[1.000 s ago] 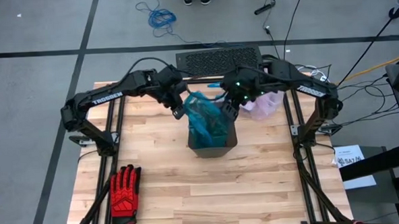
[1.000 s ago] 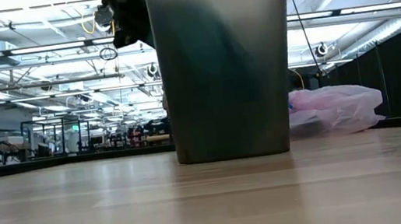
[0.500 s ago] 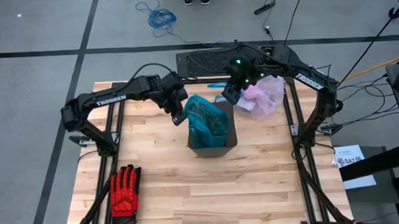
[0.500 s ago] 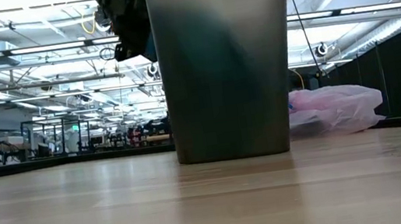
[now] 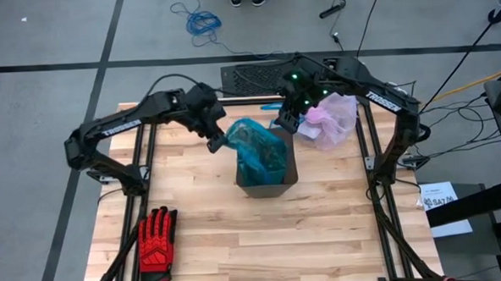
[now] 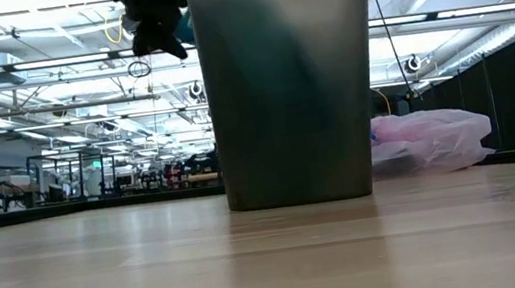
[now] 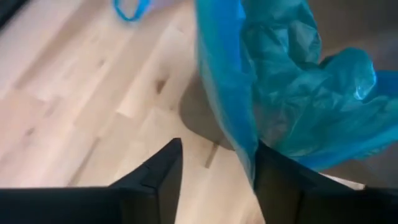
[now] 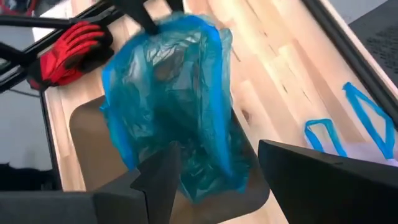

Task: Place trash/remove bag and relplace
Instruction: Insert the blue trash bag into the trash bin

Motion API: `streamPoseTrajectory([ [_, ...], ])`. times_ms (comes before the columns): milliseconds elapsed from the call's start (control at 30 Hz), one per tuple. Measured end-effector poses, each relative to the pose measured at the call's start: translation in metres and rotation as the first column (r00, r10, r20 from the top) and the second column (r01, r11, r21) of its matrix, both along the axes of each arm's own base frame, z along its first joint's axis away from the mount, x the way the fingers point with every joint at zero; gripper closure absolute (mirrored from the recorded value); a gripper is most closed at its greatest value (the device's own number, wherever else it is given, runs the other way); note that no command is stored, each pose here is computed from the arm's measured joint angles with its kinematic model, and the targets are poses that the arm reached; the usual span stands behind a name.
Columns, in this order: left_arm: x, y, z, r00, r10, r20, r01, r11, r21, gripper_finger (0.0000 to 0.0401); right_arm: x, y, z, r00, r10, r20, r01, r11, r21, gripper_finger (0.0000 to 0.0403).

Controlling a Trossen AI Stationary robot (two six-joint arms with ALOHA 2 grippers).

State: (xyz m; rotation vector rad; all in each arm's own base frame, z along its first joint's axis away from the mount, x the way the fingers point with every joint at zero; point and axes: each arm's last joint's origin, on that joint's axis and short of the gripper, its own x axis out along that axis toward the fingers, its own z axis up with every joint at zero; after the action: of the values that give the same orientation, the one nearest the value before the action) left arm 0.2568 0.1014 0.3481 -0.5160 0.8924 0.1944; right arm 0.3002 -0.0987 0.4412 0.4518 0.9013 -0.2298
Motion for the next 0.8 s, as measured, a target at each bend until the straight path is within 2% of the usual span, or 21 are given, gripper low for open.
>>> streamPoseTrajectory([
  [200,-0.021,0.000,0.015,0.998,0.065,0.018,-0.066,0.996,0.065,0.0200,0.009,-0.011,-0.012,0.998,0.055,-0.042,-0.055,0.998,-0.014,0.0193],
  [633,-0.043,-0.006,0.034,0.992,0.080,0.093,-0.089,0.992,0.095,0.0198,0.035,-0.022,-0.041,0.985,0.148,-0.093,-0.147,0.989,0.013,0.0193],
  [700,-0.047,-0.008,0.041,0.986,0.077,0.146,-0.094,0.989,0.114,0.0198,0.036,-0.022,-0.041,0.985,0.148,-0.091,-0.147,0.989,0.012,0.0193],
  [800,-0.047,-0.010,0.060,0.944,0.035,0.327,-0.085,0.986,0.141,0.0198,0.036,-0.023,-0.041,0.984,0.152,-0.091,-0.152,0.988,0.009,0.0193],
])
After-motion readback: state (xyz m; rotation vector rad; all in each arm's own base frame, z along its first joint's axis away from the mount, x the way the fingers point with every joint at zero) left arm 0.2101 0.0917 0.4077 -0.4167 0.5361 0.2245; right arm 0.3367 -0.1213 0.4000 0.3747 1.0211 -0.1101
